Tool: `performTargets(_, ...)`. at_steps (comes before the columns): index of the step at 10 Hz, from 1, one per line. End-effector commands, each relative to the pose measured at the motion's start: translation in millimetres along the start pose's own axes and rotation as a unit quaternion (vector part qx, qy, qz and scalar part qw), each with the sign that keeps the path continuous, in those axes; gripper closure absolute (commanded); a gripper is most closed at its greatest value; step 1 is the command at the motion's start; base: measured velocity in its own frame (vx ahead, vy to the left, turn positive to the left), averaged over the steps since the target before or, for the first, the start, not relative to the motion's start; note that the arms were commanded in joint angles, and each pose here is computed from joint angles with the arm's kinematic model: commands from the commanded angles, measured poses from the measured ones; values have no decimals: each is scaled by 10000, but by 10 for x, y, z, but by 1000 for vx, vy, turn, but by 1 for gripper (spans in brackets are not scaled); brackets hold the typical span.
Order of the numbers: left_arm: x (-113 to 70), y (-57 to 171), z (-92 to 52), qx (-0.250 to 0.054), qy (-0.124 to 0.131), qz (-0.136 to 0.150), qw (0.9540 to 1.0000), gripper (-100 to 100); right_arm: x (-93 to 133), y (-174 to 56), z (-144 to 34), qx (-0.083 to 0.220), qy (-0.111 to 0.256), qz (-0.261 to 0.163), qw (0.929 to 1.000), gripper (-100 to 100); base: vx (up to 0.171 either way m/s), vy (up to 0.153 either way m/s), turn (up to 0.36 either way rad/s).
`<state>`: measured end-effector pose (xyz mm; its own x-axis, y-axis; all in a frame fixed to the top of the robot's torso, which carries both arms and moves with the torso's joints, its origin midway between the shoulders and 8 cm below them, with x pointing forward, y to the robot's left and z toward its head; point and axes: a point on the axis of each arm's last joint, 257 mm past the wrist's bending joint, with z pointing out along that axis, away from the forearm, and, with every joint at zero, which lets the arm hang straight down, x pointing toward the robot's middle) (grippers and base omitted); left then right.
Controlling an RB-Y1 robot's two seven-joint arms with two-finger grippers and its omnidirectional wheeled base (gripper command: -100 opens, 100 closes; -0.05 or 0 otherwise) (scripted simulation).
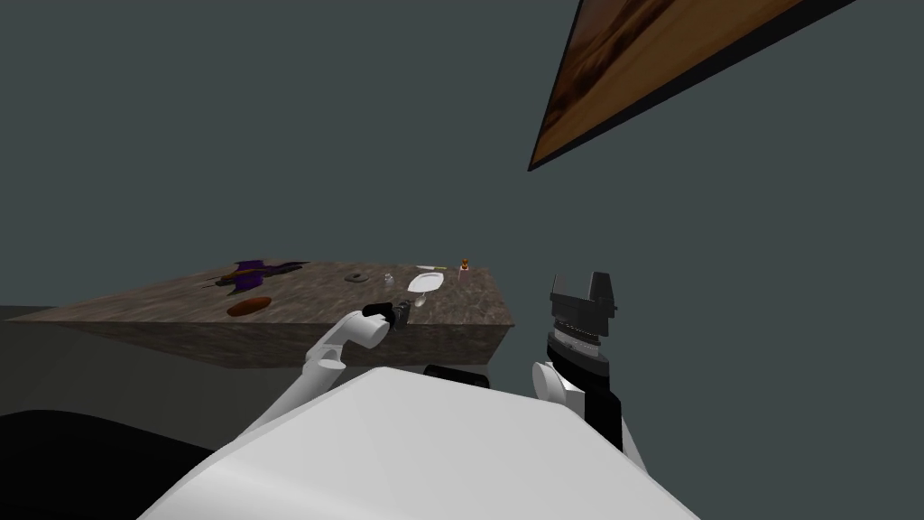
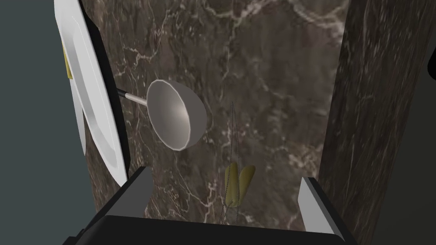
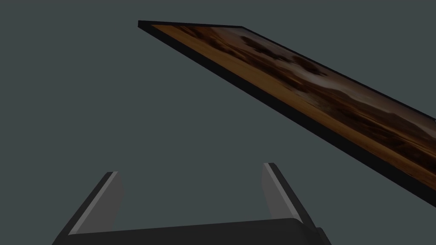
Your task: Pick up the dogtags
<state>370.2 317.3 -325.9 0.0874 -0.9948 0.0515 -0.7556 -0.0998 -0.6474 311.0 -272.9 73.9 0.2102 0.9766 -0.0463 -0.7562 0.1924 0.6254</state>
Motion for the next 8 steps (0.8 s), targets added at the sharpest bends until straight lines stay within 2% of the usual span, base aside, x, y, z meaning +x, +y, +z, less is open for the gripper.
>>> performTargets(1,0,0,0,0,0,0,10000,-100,0,0,0,0,0,0,10000,0,6,0,0)
performTargets(2,0,-2,5,7,1,2,10000,100,0,0,0,0,0,0,10000,0,0,0,0)
performTargets(6,-4,4,5,-2,-3,7,10000,100,0,0,0,0,0,0,10000,0,0,0,0)
performTargets(7,-3,5,5,-3,-3,6,10000,0,0,0,0,0,0,0,10000,0,0,0,0)
performTargets(8,25,-21,-69,5,14,17,10000,100,0,0,0,0,0,0,10000,0,-8,2,36)
